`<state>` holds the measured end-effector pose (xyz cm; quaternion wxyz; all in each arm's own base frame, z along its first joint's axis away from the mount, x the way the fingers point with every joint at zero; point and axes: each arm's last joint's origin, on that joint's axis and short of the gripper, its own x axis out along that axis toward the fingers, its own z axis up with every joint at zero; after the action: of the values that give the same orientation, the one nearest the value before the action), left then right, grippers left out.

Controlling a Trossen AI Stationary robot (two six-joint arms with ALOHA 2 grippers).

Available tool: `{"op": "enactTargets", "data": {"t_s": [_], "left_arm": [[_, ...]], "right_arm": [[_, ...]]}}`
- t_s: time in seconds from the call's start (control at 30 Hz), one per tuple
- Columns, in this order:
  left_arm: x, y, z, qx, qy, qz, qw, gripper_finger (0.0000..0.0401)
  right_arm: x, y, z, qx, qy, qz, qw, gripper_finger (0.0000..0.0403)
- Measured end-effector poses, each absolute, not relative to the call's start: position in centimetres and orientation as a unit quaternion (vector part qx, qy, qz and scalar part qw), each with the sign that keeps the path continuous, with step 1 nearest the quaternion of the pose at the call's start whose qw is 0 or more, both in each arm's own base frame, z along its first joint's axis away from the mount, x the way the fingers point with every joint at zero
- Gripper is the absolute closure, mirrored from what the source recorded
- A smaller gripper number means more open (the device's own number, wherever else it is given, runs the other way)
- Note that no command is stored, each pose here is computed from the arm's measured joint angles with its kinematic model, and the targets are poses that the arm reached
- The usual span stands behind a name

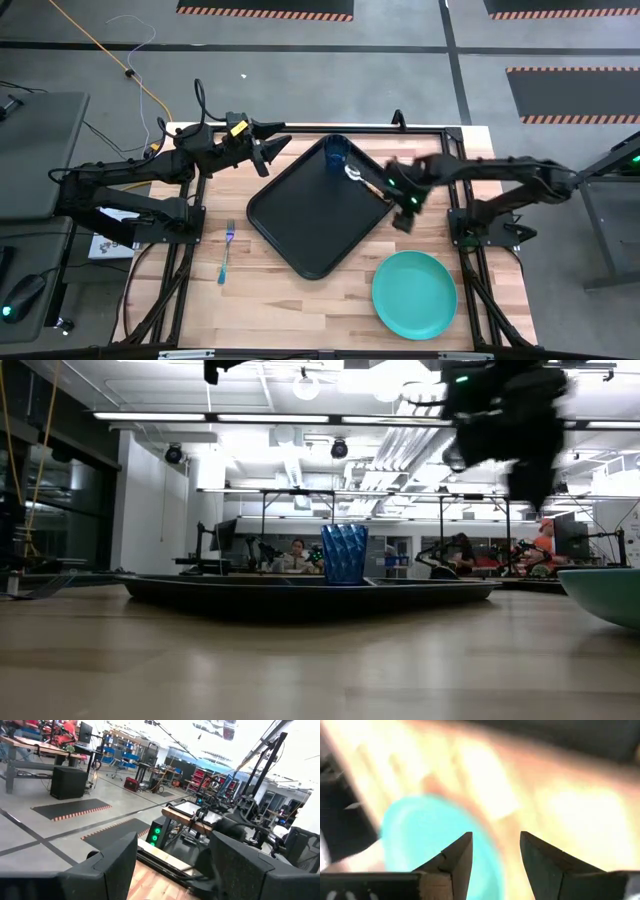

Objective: Pick and place plate/cup/fork/spoon on tray
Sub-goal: Put the green plate on the black tray to the left of the blue cup

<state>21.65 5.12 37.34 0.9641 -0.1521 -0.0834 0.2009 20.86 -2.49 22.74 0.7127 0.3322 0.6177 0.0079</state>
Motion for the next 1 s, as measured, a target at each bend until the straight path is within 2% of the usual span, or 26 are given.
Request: {"op": "enactTargets", "data": {"t_s": [0.13, 0.27, 0.4, 0.5, 1.0], "left_arm": [[21.7, 5.1, 37.3, -0.152, -0.083, 0.201, 0.964, 0.0160], [21.7, 5.1, 37.3, -0.152, -0.083, 0.201, 0.964, 0.0160], [21.7, 5.1, 37.3, -0.152, -0.083, 0.201, 0.964, 0.0160], [21.7, 5.1, 37.3, -0.152, -0.083, 0.201, 0.964, 0.0160], [21.7, 5.1, 37.3, -0.152, -0.083, 0.201, 0.964, 0.0160]], "right_arm": [[18.1, 0.6, 21.8, 0.354, 0.628, 0.040, 0.692, 0.0247], [16.4, 2.7, 20.6, 0.301, 0.637, 0.064, 0.707, 0.0247], [16.1, 3.6, 19.5, 0.226, 0.625, 0.051, 0.746, 0.0247], [16.2, 3.9, 18.9, 0.204, 0.609, 0.040, 0.766, 0.0247], [15.0, 4.7, 16.2, 0.165, 0.623, 0.045, 0.764, 0.0247]]}}
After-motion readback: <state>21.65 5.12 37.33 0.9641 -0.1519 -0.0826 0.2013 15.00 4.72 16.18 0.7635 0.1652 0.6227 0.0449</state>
